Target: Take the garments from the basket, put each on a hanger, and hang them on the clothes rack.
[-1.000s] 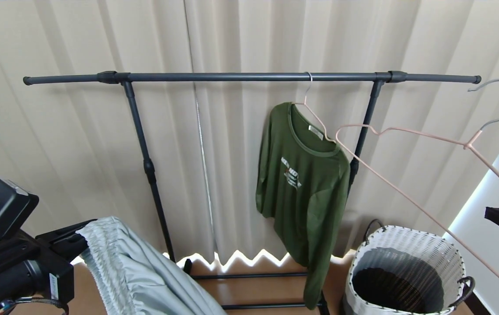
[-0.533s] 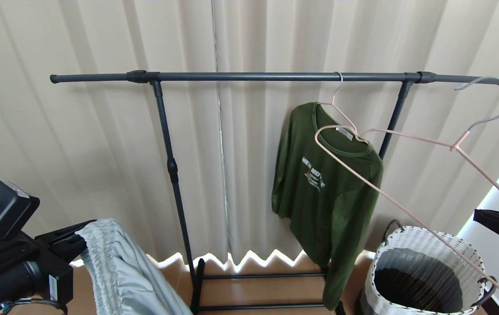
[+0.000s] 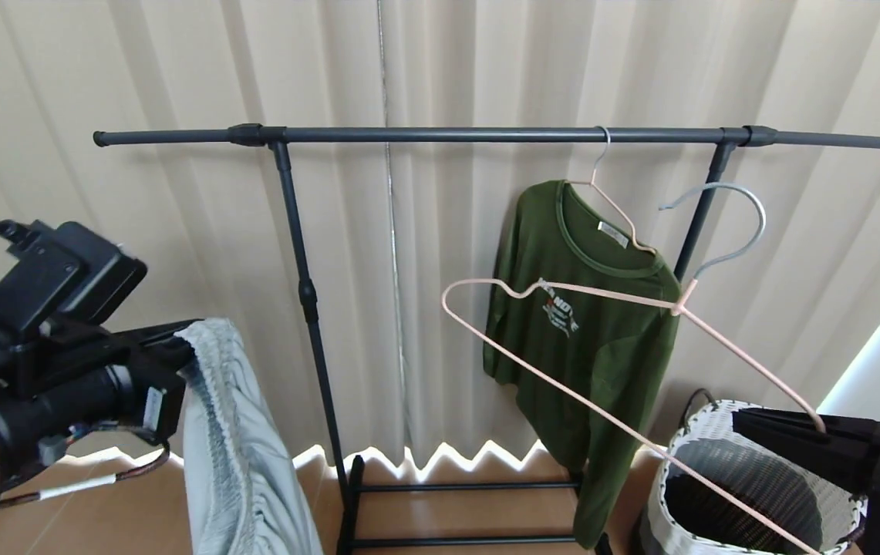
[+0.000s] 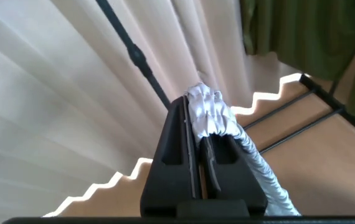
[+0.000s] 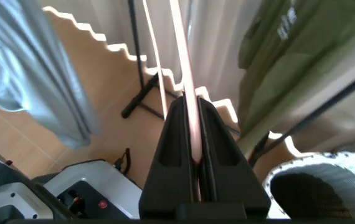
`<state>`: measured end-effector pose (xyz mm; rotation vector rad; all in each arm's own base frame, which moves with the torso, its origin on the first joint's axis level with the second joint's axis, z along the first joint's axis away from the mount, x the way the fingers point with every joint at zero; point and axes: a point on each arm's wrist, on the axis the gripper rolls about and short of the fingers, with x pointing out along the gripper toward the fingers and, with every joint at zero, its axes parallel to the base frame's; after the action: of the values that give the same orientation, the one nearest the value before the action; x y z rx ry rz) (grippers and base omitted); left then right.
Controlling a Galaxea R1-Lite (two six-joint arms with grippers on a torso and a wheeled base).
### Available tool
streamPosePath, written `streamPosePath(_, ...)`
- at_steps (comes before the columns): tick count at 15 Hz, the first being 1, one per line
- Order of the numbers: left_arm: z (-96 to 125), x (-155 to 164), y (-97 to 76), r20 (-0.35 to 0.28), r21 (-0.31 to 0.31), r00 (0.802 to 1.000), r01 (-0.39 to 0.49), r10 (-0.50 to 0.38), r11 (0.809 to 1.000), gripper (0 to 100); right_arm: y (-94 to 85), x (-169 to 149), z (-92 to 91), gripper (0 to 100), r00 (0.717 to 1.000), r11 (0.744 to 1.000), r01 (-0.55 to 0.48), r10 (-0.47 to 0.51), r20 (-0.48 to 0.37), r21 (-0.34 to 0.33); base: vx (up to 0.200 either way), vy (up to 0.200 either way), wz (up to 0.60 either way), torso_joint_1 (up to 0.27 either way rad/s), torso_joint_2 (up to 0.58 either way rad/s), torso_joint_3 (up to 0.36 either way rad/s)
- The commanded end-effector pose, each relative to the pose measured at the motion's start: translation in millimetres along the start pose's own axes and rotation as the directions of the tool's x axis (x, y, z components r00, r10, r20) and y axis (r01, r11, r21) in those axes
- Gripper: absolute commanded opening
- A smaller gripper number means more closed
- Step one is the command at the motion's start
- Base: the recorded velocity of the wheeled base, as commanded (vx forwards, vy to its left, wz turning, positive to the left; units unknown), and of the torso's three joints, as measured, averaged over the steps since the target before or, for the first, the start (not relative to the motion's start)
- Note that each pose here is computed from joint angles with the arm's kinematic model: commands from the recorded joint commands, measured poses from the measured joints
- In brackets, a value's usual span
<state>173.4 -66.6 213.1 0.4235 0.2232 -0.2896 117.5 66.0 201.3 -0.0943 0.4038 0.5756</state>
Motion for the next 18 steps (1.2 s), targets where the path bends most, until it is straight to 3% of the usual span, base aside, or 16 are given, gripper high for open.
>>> streamPosePath(1,11,40,0.0,-0.112,0.020,0.992,-0.052,0.054,0.998,0,7.8,20,-1.0,0,0.997,0.998,-0.058,0.057,-0.045,-0.021,0.000,0.000,0.00,0.000,0.00,0.000)
streamPosePath(4,28,68,5.8,-0.196,0.024,0.974,-0.113,0.115,0.993,0,28.5,40,4.5,0,0.986,0.987,-0.161,0.161,-0.041,-0.012,0.000,0.000,0.00,0.000,0.00,0.000)
streamPosePath(8,56,90,12.4,-0.228,-0.102,0.963,-0.171,0.145,0.980,0,66.8,54,13.0,0,0.963,0.964,-0.264,0.264,-0.057,0.007,0.000,0.000,0.00,0.000,0.00,0.000)
streamPosePath(10,62,99,14.2,-0.229,-0.125,0.955,-0.221,0.188,0.967,0,80.0,60,17.7,0,0.956,0.958,-0.286,0.286,-0.059,0.014,0.000,0.000,0.00,0.000,0.00,0.000)
streamPosePath(18,62,99,10.1,-0.233,-0.140,0.951,-0.237,0.201,0.961,0,90.2,94,23.1,0,0.974,0.975,-0.224,0.224,-0.042,0.015,0.000,0.000,0.00,0.000,0.00,0.000)
